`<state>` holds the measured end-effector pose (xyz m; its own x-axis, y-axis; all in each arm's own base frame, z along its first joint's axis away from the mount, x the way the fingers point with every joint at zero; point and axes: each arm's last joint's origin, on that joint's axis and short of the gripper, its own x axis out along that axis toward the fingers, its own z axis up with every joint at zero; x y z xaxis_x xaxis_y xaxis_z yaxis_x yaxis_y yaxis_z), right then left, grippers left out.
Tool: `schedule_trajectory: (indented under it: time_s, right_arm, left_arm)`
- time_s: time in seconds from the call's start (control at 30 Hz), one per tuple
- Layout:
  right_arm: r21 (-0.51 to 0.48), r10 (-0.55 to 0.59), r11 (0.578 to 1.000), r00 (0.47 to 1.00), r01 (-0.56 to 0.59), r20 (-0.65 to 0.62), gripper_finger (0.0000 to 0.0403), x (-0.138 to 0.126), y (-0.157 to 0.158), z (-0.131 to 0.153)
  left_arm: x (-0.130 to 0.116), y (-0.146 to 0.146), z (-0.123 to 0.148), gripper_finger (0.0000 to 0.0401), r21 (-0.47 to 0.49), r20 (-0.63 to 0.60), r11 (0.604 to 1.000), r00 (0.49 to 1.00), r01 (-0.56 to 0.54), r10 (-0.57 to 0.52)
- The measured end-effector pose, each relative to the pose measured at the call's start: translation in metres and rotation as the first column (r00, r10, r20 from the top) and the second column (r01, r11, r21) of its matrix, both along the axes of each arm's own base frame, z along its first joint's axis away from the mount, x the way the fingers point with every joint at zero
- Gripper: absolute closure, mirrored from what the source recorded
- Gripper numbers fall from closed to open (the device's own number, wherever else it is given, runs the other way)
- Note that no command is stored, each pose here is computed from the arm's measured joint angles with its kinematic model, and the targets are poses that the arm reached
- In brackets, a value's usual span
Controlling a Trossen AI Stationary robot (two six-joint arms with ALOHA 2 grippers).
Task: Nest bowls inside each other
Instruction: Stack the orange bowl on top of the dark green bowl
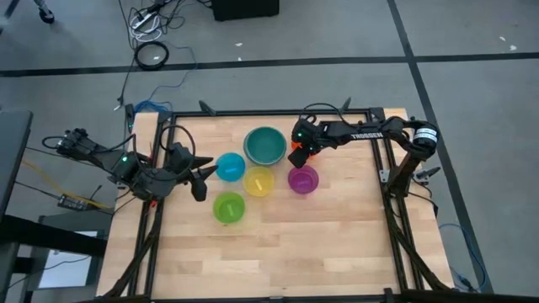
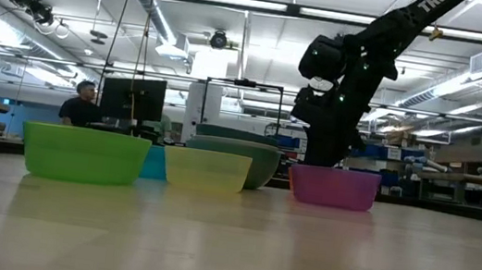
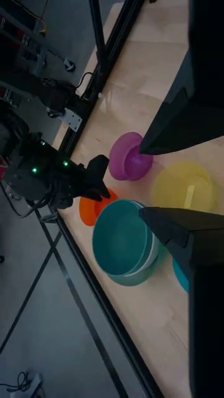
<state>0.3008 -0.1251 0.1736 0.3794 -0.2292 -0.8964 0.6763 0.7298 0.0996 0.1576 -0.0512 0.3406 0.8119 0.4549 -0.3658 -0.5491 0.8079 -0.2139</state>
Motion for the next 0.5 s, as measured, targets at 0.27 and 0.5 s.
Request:
schedule_trajectory:
  time_s: [0.27,0.5]
  right_arm:
    - [-0.034,-0.02,0.999,1.0,0.02,-0.003,0.0263,-0.005,0.001,-0.011]
    - [-0.03,-0.029,0.999,1.0,0.029,-0.003,0.0342,-0.009,-0.004,-0.014]
  left_arm:
    - [0.0,0.0,0.0,0.0244,0.002,-0.002,1.0,1.0,0.0,0.0]
    - [0.0,0.0,0.0,0.0244,0.005,-0.002,1.0,1.0,-0.001,0.001]
